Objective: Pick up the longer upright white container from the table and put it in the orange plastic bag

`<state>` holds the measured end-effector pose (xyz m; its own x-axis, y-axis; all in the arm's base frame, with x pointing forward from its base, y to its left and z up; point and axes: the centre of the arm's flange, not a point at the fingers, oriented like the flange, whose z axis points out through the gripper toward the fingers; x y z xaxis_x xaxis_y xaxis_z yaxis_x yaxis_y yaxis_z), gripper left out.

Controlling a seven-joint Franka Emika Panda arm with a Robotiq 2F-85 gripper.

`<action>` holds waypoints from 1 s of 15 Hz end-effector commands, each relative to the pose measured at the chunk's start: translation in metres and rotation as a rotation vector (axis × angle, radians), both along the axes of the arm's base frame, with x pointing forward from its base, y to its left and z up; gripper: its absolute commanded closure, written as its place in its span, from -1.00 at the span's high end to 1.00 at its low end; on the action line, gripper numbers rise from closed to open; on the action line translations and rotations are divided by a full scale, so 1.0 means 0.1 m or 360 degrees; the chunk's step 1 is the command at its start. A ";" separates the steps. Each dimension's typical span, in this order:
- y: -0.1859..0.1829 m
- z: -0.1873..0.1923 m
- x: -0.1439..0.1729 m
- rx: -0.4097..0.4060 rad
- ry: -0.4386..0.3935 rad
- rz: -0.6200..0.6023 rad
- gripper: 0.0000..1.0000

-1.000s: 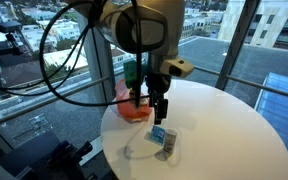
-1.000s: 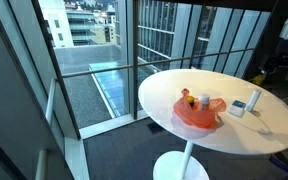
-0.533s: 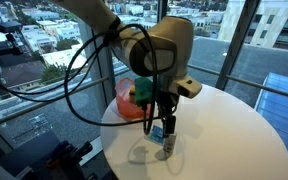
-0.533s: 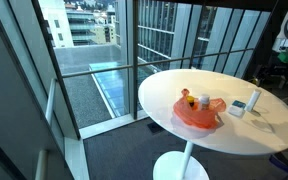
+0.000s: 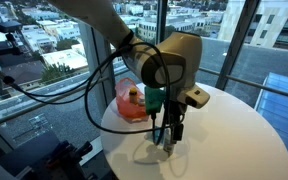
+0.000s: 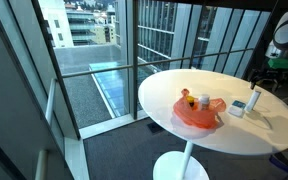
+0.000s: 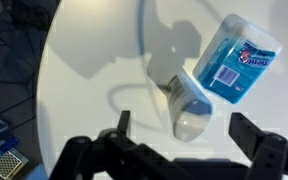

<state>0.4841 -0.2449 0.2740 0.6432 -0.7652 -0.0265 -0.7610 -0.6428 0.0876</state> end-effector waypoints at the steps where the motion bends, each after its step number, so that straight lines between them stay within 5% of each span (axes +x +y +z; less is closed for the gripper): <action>1: -0.03 -0.08 0.16 -0.0020 -0.0011 -0.0052 1.00; 5: -0.01 -0.17 0.21 -0.0035 0.0008 -0.0057 1.00; 9: 0.00 -0.23 0.24 -0.0038 0.0027 -0.0055 0.13; 15: 0.02 -0.16 0.23 -0.0032 0.0030 -0.0059 -0.77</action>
